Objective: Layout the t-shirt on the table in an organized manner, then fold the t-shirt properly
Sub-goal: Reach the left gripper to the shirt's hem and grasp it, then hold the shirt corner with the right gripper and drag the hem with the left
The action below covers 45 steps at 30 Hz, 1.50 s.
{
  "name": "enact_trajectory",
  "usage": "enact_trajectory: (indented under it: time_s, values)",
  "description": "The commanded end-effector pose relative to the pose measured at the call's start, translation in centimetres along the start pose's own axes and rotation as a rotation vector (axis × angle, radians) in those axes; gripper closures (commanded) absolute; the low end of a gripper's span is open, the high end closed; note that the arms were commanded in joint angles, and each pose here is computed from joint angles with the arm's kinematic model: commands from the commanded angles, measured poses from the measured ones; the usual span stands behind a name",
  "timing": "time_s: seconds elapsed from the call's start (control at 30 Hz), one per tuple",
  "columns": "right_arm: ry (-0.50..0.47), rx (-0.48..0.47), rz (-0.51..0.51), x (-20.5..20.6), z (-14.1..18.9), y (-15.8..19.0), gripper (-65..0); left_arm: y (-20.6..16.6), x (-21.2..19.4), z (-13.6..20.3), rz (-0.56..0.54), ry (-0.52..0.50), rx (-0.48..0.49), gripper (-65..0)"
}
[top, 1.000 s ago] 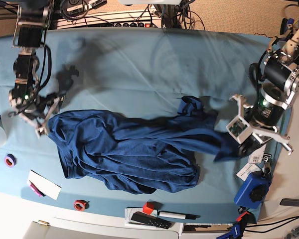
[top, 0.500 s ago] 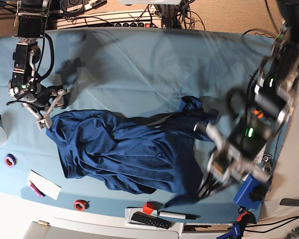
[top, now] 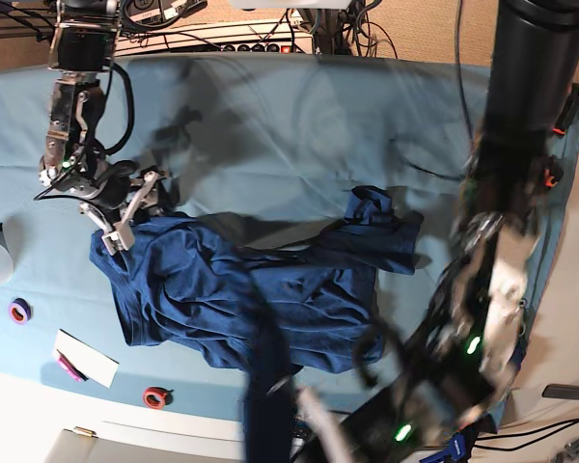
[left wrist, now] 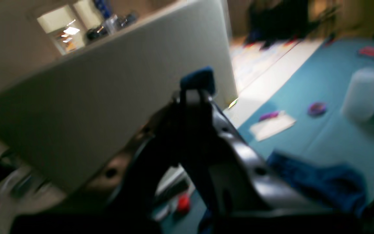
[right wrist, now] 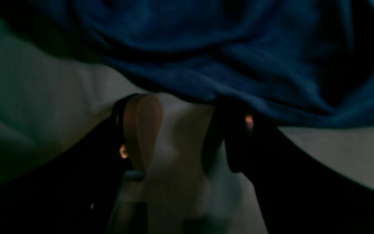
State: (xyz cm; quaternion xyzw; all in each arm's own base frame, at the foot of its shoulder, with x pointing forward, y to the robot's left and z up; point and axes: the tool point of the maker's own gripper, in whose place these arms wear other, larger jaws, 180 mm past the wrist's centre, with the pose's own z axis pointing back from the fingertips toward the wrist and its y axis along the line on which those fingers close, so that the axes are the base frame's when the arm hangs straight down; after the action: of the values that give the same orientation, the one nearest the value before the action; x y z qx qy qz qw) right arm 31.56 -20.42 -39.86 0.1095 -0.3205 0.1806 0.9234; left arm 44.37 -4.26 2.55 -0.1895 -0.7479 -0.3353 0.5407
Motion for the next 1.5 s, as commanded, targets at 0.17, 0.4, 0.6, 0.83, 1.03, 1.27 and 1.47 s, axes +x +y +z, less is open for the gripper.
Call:
enact_trajectory:
  time_s: [0.17, 0.4, 0.6, 0.83, 1.03, 1.27, 1.47]
  values:
    - [0.068, 0.095, 0.016, -2.1, -1.0, 3.1, -32.2, 1.2, 1.1, -6.3, 0.109, -0.007, 0.004, 0.0]
    - [0.116, 0.098, 0.015, -4.0, -1.3, 3.9, -32.2, 1.0, -4.7, -10.6, 0.177, 0.199, -0.025, 0.0]
    - [0.251, -0.102, 0.062, -6.9, 0.1, -0.9, -32.3, 2.7, -7.7, -9.5, 0.183, 0.283, 0.003, 0.0]
    - [0.063, -0.182, -0.219, -4.6, 2.4, -4.7, -32.3, 5.9, -9.4, -7.5, 0.161, 0.343, 0.058, 0.0]
    - [-0.277, -0.159, -0.553, -1.7, 5.6, -7.2, -32.2, 7.2, -10.0, -6.5, 0.153, 0.362, 0.083, 0.0]
    - [-0.481, -0.184, -0.723, -0.4, 7.8, -9.6, -32.2, 5.8, -11.5, -6.2, 0.197, 0.369, 0.042, 0.0]
    - [-0.512, -0.101, -0.832, 1.8, 4.7, -10.6, -32.2, 4.3, -13.6, -5.6, 0.224, 0.393, -0.001, 0.0]
